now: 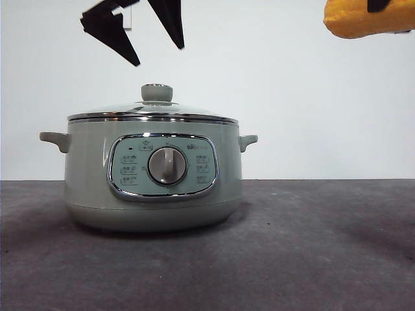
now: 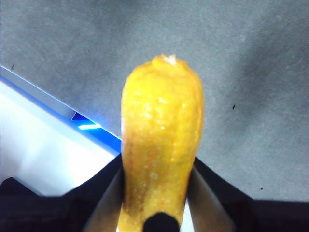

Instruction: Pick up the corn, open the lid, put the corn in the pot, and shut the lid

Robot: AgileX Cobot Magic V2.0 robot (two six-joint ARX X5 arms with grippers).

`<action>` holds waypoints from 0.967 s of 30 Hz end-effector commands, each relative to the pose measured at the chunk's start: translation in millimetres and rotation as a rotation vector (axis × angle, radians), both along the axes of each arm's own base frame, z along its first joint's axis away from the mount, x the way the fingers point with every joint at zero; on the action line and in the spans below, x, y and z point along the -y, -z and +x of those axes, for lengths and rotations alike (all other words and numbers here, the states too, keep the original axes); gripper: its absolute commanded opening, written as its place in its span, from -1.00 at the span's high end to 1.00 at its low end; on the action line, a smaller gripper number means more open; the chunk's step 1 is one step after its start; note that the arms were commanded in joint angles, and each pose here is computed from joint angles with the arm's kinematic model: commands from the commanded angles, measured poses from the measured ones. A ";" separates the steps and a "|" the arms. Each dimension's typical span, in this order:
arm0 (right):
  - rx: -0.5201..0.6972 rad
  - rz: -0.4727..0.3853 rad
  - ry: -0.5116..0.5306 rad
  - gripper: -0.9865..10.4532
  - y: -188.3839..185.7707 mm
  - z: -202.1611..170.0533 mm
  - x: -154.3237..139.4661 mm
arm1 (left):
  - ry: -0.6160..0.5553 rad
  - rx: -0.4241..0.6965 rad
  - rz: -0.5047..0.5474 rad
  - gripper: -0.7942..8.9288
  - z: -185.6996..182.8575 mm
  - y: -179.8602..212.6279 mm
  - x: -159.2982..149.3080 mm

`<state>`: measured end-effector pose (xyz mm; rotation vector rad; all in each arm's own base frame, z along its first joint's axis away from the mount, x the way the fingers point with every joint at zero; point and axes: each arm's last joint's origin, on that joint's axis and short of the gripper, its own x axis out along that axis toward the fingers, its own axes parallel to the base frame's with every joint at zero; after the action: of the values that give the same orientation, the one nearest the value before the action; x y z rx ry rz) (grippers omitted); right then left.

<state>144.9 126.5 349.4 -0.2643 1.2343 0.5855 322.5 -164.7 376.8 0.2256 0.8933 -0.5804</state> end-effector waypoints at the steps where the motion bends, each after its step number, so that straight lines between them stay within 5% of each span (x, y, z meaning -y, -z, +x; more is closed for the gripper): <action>1: -0.017 -0.016 0.010 0.85 0.9 -1.5 1.5 | 0.014 -0.028 0.031 -0.66 7.9 13.6 5.5; 21: 0.005 0.004 0.012 0.85 0.0 0.5 -0.3 | -0.002 -0.113 0.119 -0.62 31.0 53.6 15.9; 29: 0.018 0.015 0.012 0.85 -0.6 1.7 -1.3 | 0.008 -0.109 0.118 0.32 29.4 53.4 19.8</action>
<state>146.3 127.8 350.1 -0.2544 1.2153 0.5881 350.7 -182.3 328.2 0.2991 1.0219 -0.5432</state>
